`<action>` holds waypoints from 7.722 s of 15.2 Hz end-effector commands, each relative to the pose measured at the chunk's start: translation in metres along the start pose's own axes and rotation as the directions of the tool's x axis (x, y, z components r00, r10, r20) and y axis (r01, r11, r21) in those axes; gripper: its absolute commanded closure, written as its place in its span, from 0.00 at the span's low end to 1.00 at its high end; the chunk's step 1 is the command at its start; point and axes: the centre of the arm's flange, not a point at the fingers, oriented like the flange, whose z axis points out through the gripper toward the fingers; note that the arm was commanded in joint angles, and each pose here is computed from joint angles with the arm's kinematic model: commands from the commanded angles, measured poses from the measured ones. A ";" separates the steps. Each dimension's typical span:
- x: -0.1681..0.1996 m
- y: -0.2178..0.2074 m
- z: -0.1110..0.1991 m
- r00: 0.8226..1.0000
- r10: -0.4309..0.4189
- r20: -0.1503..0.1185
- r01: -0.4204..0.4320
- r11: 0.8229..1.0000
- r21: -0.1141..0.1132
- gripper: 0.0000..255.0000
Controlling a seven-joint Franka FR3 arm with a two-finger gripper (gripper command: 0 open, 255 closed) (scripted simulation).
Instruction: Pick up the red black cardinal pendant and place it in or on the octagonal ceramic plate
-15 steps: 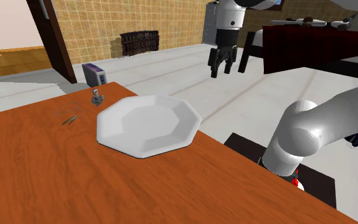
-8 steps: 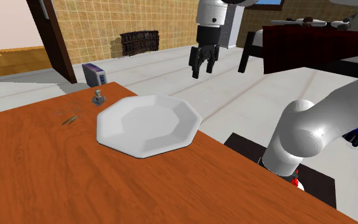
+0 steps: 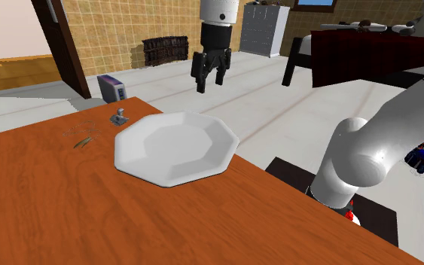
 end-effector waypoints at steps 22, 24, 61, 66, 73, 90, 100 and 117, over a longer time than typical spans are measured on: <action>0.058 -0.244 -0.016 0.946 -0.284 -0.154 0.280 0.959 -0.048 0.00; 0.060 -0.244 -0.006 0.946 -0.284 -0.154 0.280 0.959 -0.048 0.00; -0.045 -0.231 0.052 0.819 -0.120 -0.561 0.109 0.993 -0.053 0.00; -0.045 -0.232 0.052 0.819 -0.120 -0.561 0.109 0.993 -0.053 0.00; -0.045 -0.231 0.051 0.819 -0.119 -0.561 0.109 0.993 -0.053 1.00; -0.040 -0.232 -0.022 0.819 -0.120 -0.561 0.109 0.993 -0.053 1.00; -0.129 -0.214 -0.051 0.819 -0.120 -0.561 0.109 0.993 -0.053 1.00; -0.181 -0.203 0.014 0.819 -0.120 -0.561 0.109 0.993 -0.053 1.00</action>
